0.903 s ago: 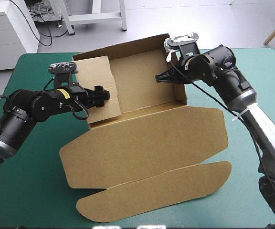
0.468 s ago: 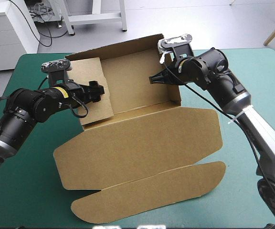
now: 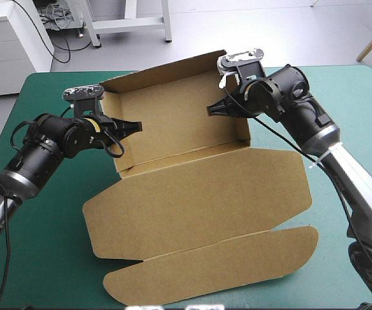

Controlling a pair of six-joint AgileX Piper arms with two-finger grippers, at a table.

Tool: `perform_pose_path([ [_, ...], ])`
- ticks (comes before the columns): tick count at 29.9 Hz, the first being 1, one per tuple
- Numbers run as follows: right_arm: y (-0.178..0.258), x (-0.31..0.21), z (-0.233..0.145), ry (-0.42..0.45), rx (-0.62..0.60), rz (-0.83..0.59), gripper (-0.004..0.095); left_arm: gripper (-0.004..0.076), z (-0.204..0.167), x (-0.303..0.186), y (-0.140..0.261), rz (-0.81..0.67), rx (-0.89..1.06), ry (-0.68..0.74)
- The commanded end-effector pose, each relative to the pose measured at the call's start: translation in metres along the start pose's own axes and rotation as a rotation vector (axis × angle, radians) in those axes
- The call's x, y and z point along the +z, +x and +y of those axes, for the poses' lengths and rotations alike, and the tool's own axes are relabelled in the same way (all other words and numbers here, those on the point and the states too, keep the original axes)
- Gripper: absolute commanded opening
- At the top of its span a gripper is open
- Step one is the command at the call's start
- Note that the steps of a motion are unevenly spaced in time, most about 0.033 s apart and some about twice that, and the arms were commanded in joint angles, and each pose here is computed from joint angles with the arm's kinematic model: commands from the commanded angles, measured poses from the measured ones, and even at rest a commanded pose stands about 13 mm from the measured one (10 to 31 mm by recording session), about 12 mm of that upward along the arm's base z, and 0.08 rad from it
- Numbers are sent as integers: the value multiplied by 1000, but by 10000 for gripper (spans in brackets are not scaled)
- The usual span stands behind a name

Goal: Fold the box

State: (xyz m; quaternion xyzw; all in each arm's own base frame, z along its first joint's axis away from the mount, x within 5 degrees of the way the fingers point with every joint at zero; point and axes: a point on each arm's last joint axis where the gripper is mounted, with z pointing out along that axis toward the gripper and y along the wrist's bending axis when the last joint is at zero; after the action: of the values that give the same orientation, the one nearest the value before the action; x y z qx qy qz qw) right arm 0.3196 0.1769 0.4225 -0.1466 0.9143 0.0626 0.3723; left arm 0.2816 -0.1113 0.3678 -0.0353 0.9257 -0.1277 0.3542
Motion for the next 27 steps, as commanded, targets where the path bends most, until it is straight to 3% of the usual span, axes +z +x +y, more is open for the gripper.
perform_pose_path([
  [1, -10, -28, 4, -54, 31, -112, 1, -10, -10, -26, -17, -101, 3, 72],
  [7, -3, -29, 4, -60, 51, -31, 0, -10, -18, -28, -34, -30, 69, 29],
  [12, 0, -22, -2, -31, 62, 29, 1, -10, -24, -2, -43, 99, 98, -27],
  [15, 4, -5, -13, 4, 97, 100, 0, -10, -28, 26, -39, 176, 104, -48],
  [27, 21, 89, -27, -10, 121, 319, 0, -10, -29, 97, -21, 352, 99, -78],
])
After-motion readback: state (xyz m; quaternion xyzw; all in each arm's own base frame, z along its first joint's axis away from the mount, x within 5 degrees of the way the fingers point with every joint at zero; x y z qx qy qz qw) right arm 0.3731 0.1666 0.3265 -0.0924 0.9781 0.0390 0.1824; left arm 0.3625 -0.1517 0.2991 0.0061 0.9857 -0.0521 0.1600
